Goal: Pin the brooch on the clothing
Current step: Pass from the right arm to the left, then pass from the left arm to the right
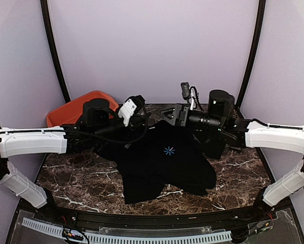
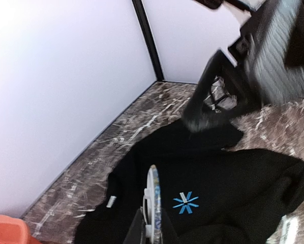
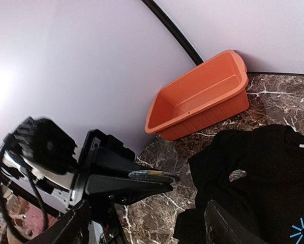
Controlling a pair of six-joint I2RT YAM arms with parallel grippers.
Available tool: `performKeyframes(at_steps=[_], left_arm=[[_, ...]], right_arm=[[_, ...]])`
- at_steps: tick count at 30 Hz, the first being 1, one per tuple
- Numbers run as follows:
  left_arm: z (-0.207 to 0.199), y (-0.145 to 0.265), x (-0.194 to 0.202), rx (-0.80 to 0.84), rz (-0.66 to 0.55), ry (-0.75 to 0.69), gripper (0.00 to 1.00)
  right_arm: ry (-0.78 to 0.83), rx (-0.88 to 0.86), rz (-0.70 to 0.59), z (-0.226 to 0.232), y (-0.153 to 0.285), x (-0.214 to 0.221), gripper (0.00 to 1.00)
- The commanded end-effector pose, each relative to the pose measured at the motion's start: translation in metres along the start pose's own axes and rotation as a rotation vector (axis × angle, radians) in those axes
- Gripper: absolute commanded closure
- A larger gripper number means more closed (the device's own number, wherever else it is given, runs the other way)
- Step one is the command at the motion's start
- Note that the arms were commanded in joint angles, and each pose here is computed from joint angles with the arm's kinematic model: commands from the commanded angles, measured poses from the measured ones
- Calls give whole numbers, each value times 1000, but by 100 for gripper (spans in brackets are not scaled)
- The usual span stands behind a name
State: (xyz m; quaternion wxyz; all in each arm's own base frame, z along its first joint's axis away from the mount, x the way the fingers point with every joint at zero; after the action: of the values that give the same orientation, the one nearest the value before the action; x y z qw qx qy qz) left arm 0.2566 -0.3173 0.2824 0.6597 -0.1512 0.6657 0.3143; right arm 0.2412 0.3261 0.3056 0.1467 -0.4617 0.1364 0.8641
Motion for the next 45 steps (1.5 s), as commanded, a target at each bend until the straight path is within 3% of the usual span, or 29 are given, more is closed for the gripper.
performKeyframes(at_steps=[1, 4, 9, 11, 17, 21, 27, 32, 45], left_arm=[[21, 21, 12, -208, 74, -437, 99], [31, 25, 25, -324, 76, -686, 99], [23, 29, 36, -396, -85, -924, 99], [15, 29, 36, -444, -135, -1086, 99], [-9, 27, 34, -492, -201, -1243, 99], [-25, 28, 39, -489, -216, -1299, 99], [-40, 33, 43, -486, -229, -1338, 99], [-41, 33, 43, -491, -226, -1340, 99], [-39, 31, 41, -518, -229, -1322, 99]], right_arm=[[-57, -51, -36, 8, 24, -27, 23], [-104, -66, 5, 7, 21, -25, 24], [-297, -91, 162, -13, 0, 1, 27], [-356, -140, 229, -17, -8, 12, 31], [-480, -317, 431, -18, -28, 33, 48], [-521, -457, 558, -13, -36, 40, 61], [-515, -483, 574, -16, -36, 40, 67], [-515, -491, 586, -15, -34, 42, 79], [-512, -453, 586, -19, -36, 48, 84]])
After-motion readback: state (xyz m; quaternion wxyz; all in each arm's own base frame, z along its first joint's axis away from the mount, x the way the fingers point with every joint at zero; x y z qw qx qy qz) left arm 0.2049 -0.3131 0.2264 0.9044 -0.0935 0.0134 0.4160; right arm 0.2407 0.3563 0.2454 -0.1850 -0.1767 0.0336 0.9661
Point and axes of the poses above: each gripper's point midway between its finger pads, its own y axis back along the fingers, its own z axis along the line the jaws close on, x = y × z, the point moved 6 cm from there along y, back along the fingers, and after that the axes turned 8 degrees about y, right-handed, at the moved point
